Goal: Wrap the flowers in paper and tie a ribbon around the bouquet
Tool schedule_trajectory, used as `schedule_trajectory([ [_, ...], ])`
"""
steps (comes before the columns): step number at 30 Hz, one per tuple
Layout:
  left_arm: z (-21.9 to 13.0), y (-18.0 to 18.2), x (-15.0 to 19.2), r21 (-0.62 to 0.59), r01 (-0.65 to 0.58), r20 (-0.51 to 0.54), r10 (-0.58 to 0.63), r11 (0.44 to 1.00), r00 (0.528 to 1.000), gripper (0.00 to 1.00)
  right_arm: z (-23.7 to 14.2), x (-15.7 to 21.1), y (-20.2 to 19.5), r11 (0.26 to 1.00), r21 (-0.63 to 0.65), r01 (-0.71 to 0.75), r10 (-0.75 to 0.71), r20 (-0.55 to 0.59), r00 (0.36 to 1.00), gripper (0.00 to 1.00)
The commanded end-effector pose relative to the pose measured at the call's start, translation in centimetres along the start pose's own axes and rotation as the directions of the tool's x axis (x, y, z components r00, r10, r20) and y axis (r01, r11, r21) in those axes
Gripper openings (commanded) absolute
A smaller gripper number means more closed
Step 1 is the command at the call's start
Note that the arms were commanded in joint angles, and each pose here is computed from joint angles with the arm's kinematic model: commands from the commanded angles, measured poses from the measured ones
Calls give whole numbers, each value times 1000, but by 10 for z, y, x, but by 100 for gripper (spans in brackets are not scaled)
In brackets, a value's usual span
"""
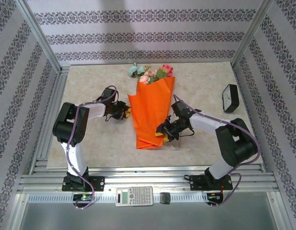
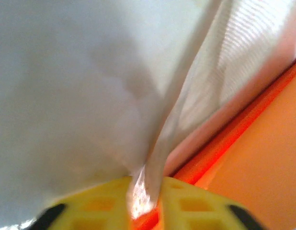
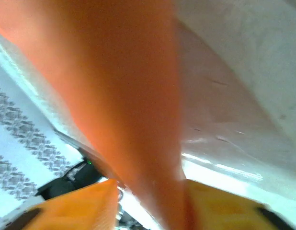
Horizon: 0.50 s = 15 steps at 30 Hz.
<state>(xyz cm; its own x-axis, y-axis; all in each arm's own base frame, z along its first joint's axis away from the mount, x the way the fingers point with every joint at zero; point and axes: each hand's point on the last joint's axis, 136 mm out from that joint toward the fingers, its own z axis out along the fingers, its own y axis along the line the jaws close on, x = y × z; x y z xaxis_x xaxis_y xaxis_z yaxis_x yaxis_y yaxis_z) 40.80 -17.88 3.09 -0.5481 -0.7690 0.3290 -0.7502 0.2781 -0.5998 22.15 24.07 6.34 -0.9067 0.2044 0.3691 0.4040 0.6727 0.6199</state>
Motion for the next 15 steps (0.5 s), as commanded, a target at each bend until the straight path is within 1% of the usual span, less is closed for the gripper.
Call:
schedule_trajectory([
  [1, -24, 5, 7, -50, -1, 33, 2, 999, 999, 38, -22, 2, -2, 996, 87, 26, -31, 64, 997, 55],
  [4, -47, 4, 12, -84, -16, 71, 22, 996, 997, 49, -52, -4, -4, 991, 137, 11, -35, 174, 984, 62],
  [7, -65, 3, 16, -100, -21, 96, 30, 995, 995, 54, -86, -10, -15, 980, 195, -48, -10, 283, 959, 65],
  [10, -81, 0, 15, -90, -21, 118, 32, 996, 992, 55, -118, -11, -44, 953, 251, -167, 52, 407, 912, 66],
  [12, -89, -6, 16, -79, -47, 116, 56, 996, 992, 55, -118, -6, -62, 941, 230, -248, 133, 422, 897, 64],
  [15, -96, -14, 30, -118, -147, 49, 154, 982, 987, 55, -93, 14, -76, 911, 177, -373, 297, 345, 890, 60],
])
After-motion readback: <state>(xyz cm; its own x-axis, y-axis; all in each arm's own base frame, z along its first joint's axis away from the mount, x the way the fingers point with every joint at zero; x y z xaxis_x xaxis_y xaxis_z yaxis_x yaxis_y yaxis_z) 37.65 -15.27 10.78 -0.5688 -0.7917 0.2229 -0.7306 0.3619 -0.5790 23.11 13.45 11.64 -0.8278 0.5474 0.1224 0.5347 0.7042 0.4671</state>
